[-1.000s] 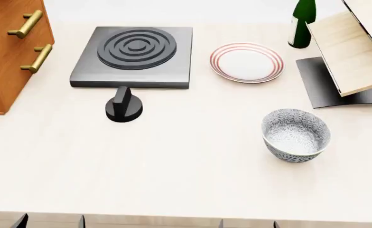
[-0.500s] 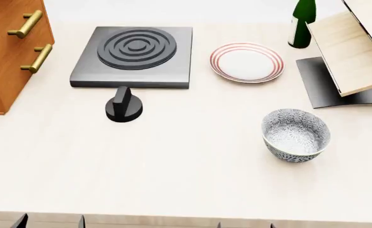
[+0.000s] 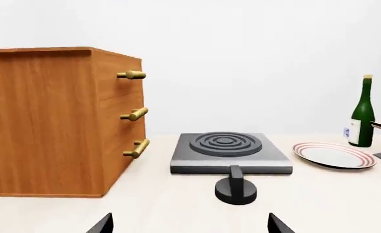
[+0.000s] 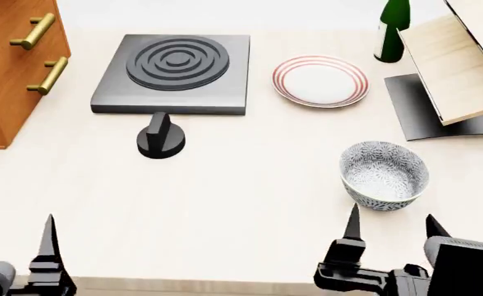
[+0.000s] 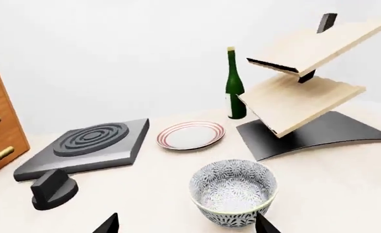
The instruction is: Put the bowl on the stove.
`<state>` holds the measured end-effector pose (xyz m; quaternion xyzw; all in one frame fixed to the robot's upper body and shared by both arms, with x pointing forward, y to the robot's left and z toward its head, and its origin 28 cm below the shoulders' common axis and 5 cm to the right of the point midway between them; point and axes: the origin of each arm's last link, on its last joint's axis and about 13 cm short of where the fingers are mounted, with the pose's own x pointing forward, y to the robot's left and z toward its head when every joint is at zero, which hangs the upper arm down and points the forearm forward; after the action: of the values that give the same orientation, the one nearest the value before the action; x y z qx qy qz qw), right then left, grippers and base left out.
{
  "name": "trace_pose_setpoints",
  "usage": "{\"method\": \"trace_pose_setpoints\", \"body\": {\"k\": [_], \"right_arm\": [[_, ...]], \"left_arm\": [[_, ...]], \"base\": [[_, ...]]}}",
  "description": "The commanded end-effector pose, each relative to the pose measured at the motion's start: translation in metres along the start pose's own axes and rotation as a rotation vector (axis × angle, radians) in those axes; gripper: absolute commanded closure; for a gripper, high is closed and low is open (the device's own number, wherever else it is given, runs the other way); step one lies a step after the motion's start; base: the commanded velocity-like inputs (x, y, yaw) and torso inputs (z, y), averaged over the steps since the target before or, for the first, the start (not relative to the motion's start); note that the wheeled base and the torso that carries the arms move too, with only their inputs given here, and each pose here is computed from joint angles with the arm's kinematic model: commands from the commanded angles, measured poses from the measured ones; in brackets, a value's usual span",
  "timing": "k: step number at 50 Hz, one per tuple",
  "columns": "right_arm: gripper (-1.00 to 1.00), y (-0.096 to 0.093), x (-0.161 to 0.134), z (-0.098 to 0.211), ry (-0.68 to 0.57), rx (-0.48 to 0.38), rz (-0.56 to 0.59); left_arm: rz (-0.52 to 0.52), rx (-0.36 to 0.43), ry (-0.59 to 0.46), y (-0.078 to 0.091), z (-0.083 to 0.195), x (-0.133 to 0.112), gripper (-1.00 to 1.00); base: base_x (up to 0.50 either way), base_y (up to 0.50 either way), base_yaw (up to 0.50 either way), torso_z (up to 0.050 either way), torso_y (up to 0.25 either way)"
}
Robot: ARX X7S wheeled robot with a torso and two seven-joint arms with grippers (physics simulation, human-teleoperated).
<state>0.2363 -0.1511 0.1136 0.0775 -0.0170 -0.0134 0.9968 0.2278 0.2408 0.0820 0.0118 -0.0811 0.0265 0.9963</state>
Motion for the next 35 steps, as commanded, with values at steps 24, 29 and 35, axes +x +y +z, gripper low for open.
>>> {"method": "trace_pose_setpoints", "body": {"k": [24, 29, 35], "right_arm": [[-1.0, -0.124, -0.124, 0.163, -0.499, 0.056, -0.073], [-1.0, -0.124, -0.12, 0.156, -0.48, 0.047, -0.066], [-1.0, -0.124, -0.119, 0.155, -0.477, 0.05, -0.066]], "left_arm": [[0.072, -0.266, -0.684, 0.11, 0.15, -0.047, -1.0], [0.063, -0.26, -0.69, 0.109, 0.15, -0.047, -1.0], [0.045, -0.265, -0.691, 0.108, 0.149, -0.047, -1.0]], "base": [[0.0, 0.0, 0.0, 0.0, 0.0], [0.0, 0.0, 0.0, 0.0, 0.0], [0.0, 0.0, 0.0, 0.0, 0.0]]}}
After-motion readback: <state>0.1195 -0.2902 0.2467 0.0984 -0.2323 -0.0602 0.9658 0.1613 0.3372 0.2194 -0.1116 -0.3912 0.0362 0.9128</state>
